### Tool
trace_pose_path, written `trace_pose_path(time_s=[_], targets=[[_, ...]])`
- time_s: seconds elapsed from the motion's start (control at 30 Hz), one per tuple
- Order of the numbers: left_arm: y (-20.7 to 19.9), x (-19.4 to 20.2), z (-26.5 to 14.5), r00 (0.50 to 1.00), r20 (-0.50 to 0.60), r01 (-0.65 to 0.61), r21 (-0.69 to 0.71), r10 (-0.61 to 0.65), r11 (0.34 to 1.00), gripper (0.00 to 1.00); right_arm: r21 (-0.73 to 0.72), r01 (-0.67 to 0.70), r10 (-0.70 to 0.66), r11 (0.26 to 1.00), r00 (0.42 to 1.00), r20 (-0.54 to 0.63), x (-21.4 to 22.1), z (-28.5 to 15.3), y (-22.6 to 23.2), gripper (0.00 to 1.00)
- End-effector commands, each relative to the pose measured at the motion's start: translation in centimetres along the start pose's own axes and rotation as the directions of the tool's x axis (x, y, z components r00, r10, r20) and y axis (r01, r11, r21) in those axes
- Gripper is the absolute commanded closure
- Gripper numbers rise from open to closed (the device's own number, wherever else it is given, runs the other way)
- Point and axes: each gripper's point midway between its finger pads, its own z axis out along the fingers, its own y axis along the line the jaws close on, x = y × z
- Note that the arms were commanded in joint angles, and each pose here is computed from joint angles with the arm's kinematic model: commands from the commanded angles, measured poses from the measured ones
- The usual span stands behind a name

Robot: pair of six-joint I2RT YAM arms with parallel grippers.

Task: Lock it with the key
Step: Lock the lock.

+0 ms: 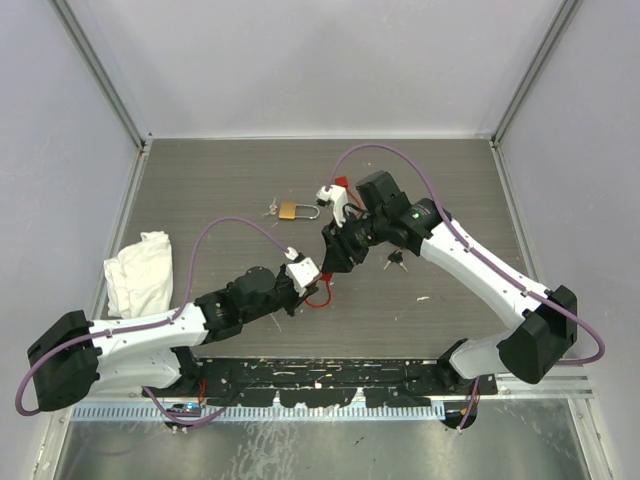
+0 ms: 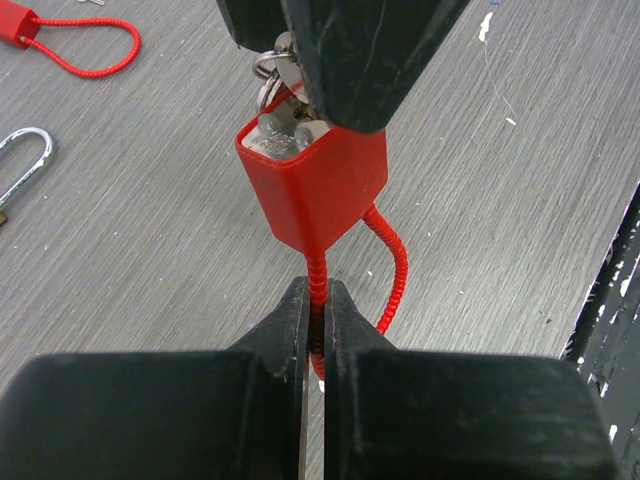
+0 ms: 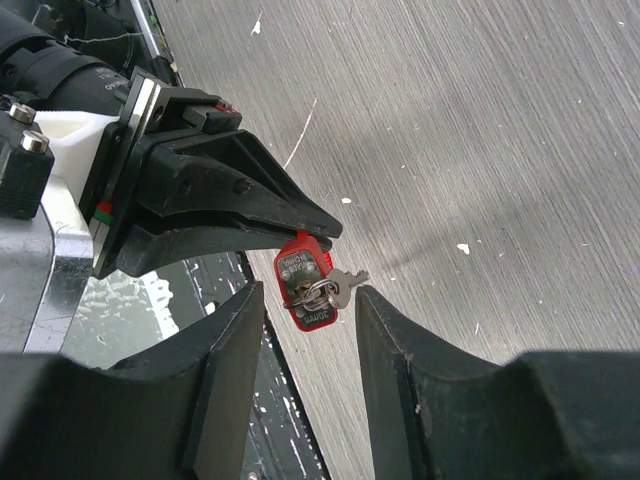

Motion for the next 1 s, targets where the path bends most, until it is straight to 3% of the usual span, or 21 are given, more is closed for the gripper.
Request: trace_pose_path(time_s=[0.0,0.4,0.57,0.63,0.83,0.97], targets=[[0.3,-3.8,0.3,0.995,0.098,0.017,-0.011,-0.016,1.000,1.00,0.003,0.022,-0.022,1.000,0.998,0.066,-2.0,-0.4,0.4,0.53],[0.4,-3.7,0.2,0.995,0.100,0.021,-0.016,-0.019,1.000,1.00,-0.001,0.047,-0.047,0.999,0.998,0.046,-1.4,-0.4,0.6,0.78],[-0.1,-4.0,-0.1,0.994,0.112,0.009,0.011,-0.010,1.000,1.00,-0.037,0.147,-0.146,0.988,0.989,0.033,-1.0,-0.4,1.2,0.98],[-0.4,-3.8,-0.4,0.994,0.110,-0.002,0.033,-0.002,0.999,1.00,-0.071,0.218,-0.217,0.973,0.976,0.024,-0.6,-0.4,1.7,0.99],[-2.4,-3.5,-1.2,0.995,0.096,-0.041,0.156,0.026,0.987,1.00,-0.172,0.518,-0.520,0.838,0.853,0.032,0.7,-1.4,2.8,0.99],[-3.6,-3.1,-1.5,0.997,0.077,-0.036,0.232,0.019,0.972,1.00,-0.241,0.634,-0.633,0.734,0.769,0.094,1.0,-2.2,4.3,0.99]])
